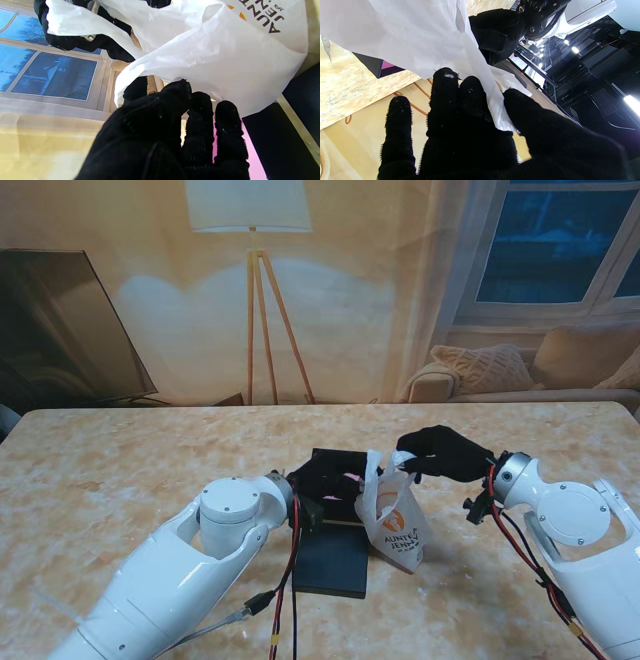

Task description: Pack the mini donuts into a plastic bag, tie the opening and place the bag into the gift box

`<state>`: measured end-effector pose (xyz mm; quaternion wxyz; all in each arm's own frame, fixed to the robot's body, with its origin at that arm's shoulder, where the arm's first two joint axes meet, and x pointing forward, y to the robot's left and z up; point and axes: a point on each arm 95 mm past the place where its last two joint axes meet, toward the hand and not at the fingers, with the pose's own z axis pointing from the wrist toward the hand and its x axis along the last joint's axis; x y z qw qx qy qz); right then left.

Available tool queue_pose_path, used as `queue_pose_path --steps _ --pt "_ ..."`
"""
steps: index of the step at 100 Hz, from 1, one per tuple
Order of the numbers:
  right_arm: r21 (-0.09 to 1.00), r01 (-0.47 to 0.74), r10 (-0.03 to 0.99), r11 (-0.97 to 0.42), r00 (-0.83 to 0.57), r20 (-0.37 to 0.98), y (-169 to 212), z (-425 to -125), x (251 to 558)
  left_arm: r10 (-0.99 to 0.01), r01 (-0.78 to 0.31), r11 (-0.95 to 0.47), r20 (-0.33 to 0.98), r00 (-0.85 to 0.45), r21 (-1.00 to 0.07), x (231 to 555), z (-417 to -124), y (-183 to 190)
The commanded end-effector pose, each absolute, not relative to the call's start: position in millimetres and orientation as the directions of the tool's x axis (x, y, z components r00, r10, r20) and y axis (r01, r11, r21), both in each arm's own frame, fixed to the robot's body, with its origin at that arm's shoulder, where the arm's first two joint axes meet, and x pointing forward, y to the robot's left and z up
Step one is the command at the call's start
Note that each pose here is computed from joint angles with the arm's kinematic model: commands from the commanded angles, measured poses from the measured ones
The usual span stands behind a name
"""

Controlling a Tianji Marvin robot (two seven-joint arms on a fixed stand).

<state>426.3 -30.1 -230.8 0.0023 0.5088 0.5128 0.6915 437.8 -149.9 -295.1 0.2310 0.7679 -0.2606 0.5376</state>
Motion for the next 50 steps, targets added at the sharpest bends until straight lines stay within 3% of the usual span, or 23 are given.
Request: queue_pose_path --steps 1,50 --pt "0.695 0.543 0.51 -0.471 -0.475 0.717 -26.1 -235.5 423.6 -0.152 -0.669 -0.739 0.948 0.28 0.079 435.8 -291.6 -155.5" --pt "0.698 0.53 0.511 -0.481 -0.478 0.715 -24.5 -234.4 423.0 -0.134 -0.642 -0.763 0.953 0.271 0.075 429.0 -289.8 -150.1"
